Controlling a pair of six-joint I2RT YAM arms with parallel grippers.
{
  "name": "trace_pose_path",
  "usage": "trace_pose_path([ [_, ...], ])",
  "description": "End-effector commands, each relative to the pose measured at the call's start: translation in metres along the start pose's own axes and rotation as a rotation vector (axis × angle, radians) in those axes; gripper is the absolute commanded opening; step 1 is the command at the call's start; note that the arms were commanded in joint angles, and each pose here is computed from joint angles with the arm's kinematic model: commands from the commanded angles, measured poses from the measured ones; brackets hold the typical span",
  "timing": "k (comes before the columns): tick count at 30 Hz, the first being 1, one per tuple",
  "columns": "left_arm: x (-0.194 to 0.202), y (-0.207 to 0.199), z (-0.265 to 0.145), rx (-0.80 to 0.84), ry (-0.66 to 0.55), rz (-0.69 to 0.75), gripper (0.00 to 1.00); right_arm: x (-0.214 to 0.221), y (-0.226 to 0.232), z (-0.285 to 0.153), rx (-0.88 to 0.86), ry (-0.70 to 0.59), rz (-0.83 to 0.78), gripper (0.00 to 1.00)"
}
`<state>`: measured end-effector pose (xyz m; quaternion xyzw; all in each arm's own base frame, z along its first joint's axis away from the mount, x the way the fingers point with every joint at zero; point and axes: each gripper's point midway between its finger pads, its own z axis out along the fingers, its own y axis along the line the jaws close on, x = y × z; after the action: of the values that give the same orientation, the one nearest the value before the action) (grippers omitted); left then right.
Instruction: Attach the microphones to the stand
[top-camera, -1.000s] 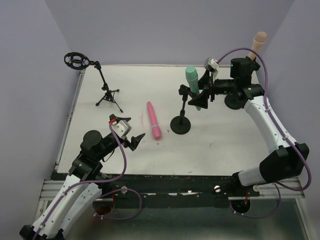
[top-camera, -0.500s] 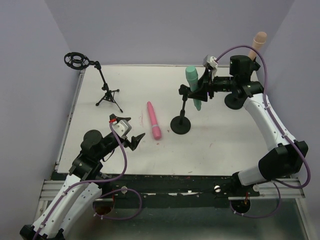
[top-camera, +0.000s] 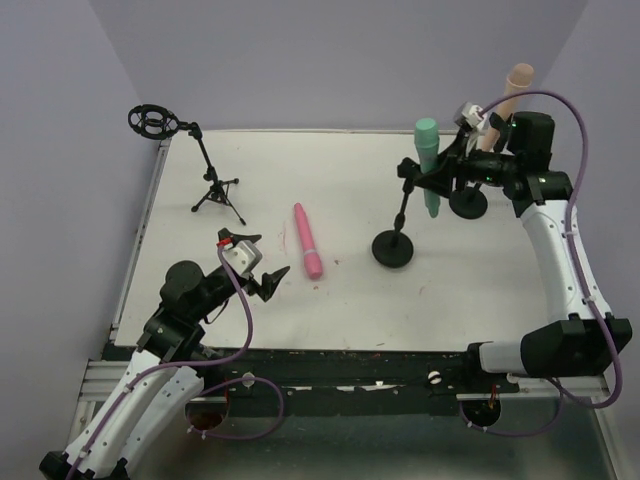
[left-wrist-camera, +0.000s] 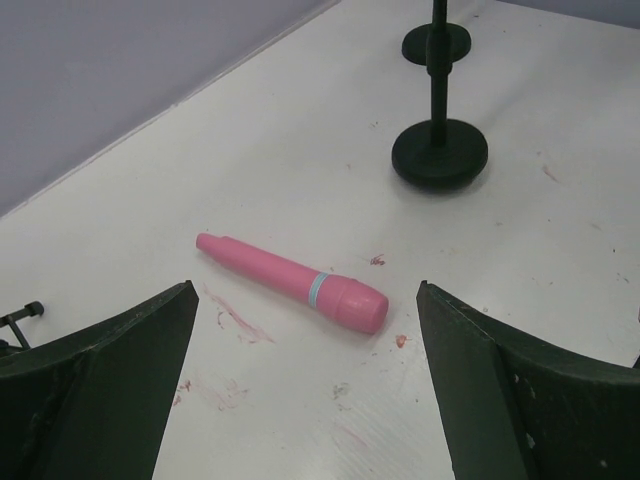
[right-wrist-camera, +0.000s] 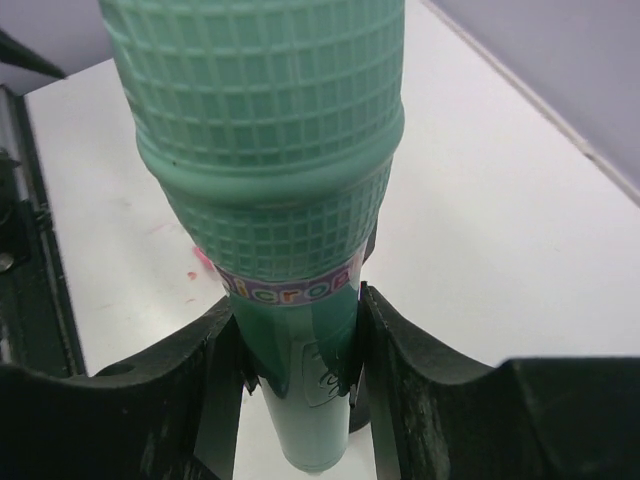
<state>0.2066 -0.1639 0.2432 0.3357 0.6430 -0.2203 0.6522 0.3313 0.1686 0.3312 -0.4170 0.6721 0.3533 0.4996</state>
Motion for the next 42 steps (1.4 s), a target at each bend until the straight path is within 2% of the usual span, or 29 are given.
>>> trace_pose_path([
  [1, -0.01, 0.004, -0.003, -0.015, -0.027, 0.017, 0.99, -0.022, -0.022, -0.054, 0.213, -0.05, -0.036, 0.2],
  [10, -0.013, 0.002, -0.007, -0.014, -0.048, 0.022, 0.99, -0.008, -0.091, -0.143, 0.663, 0.006, 0.007, 0.2],
  [16, -0.017, 0.001, -0.01, -0.013, -0.064, 0.028, 0.99, 0.006, -0.119, -0.182, 0.785, 0.011, 0.06, 0.21],
  [21, -0.018, -0.001, -0.011, -0.003, -0.072, 0.032, 0.99, 0.021, -0.132, -0.203, 0.821, 0.0, 0.078, 0.22],
  [35, -0.021, -0.003, -0.012, 0.001, -0.083, 0.034, 0.99, 0.055, -0.126, -0.199, 0.753, -0.02, 0.141, 0.29],
  [37, -0.02, -0.003, -0.013, 0.0, -0.081, 0.034, 0.99, 0.057, -0.125, -0.2, 0.754, -0.02, 0.148, 0.32],
  [42, -0.02, -0.003, -0.013, 0.0, -0.082, 0.034, 0.99, 0.057, -0.124, -0.206, 0.776, -0.015, 0.162, 0.5],
])
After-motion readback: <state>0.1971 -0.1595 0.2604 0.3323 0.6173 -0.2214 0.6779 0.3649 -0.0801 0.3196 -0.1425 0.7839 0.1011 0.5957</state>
